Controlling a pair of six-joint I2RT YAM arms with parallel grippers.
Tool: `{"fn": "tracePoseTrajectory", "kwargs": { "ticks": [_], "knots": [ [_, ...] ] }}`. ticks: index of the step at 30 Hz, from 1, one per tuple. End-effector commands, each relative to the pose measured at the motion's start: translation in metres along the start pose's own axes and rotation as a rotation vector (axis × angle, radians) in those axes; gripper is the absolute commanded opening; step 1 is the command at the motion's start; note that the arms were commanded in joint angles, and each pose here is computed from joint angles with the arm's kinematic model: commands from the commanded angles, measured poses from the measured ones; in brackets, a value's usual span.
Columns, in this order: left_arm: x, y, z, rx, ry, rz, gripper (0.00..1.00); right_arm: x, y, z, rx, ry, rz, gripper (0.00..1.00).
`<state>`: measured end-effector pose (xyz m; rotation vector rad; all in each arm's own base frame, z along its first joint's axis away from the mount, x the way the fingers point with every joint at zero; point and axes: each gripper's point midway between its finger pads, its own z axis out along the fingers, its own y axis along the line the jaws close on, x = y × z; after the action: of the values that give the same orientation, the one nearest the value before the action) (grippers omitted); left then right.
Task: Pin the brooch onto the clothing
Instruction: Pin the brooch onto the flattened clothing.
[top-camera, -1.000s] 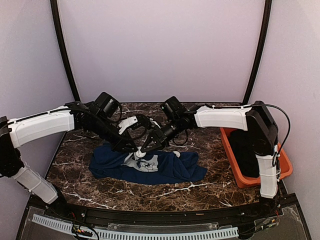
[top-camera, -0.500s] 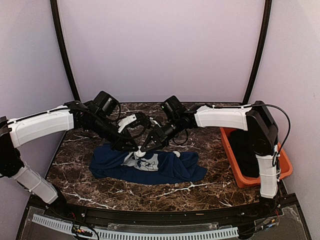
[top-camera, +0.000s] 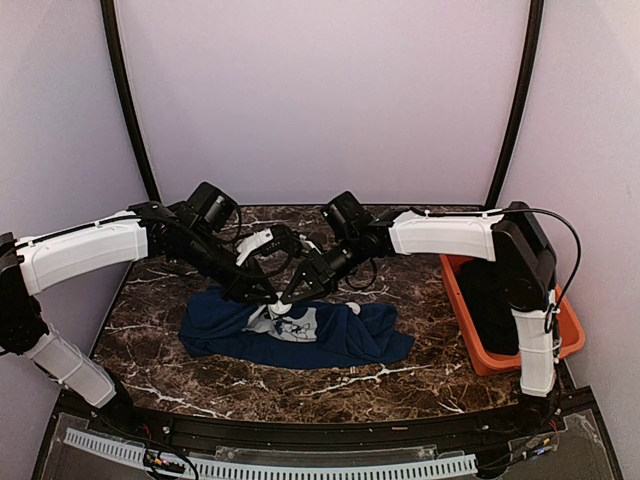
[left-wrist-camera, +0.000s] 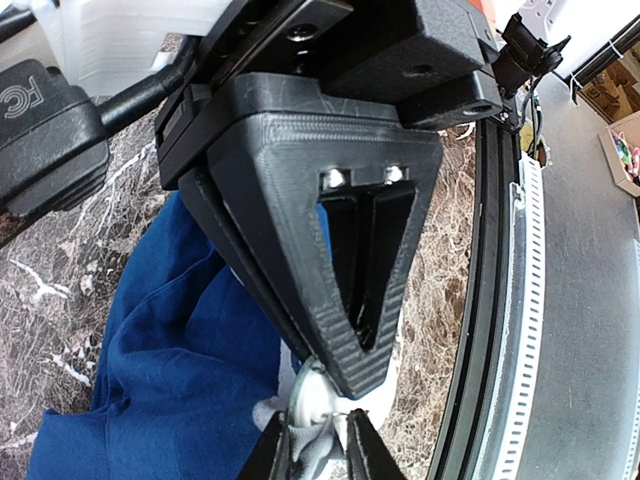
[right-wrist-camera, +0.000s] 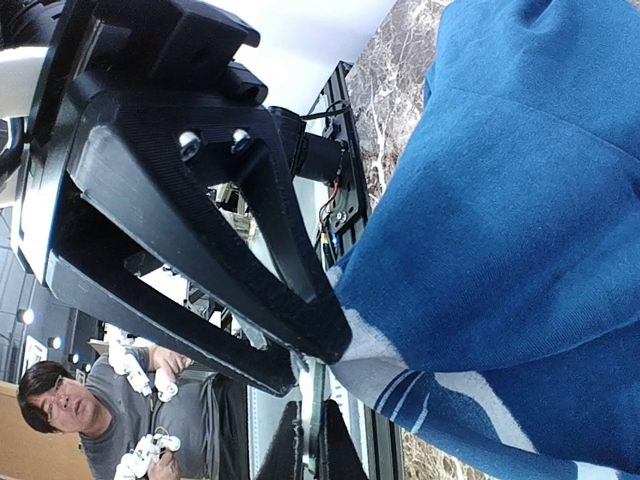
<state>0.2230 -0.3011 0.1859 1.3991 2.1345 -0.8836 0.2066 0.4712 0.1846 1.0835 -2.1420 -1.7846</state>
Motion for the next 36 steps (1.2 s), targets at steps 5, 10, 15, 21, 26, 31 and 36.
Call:
{"fn": "tracePoseTrajectory", "kwargs": {
  "ticks": [5, 10, 15, 21, 26, 31, 36],
  "knots": [
    [0.009, 0.002, 0.008, 0.015, 0.035, -0.020, 0.19, -0.013, 0.026, -0.009, -0.034, -0.027, -0.089, 0.00],
    [0.011, 0.001, 0.012, 0.021, 0.052, -0.022, 0.19, -0.013, 0.026, -0.009, -0.031, -0.029, -0.089, 0.00],
    [0.012, 0.000, 0.013, 0.020, 0.057, -0.022, 0.19, -0.013, 0.023, -0.008, -0.028, -0.028, -0.084, 0.00],
    [0.011, -0.001, 0.014, 0.023, 0.056, -0.018, 0.19, -0.013, 0.019, -0.007, -0.021, -0.029, -0.069, 0.00],
    [0.009, -0.003, 0.012, 0.027, 0.044, -0.012, 0.19, -0.013, 0.016, -0.007, -0.015, -0.030, -0.062, 0.00],
    [0.007, -0.005, 0.011, 0.038, 0.033, -0.008, 0.19, -0.013, 0.014, -0.007, -0.011, -0.030, -0.058, 0.00],
    [0.004, -0.009, 0.009, 0.053, 0.018, 0.000, 0.19, -0.014, 0.011, -0.006, -0.009, -0.030, -0.049, 0.00]
  ]
}}
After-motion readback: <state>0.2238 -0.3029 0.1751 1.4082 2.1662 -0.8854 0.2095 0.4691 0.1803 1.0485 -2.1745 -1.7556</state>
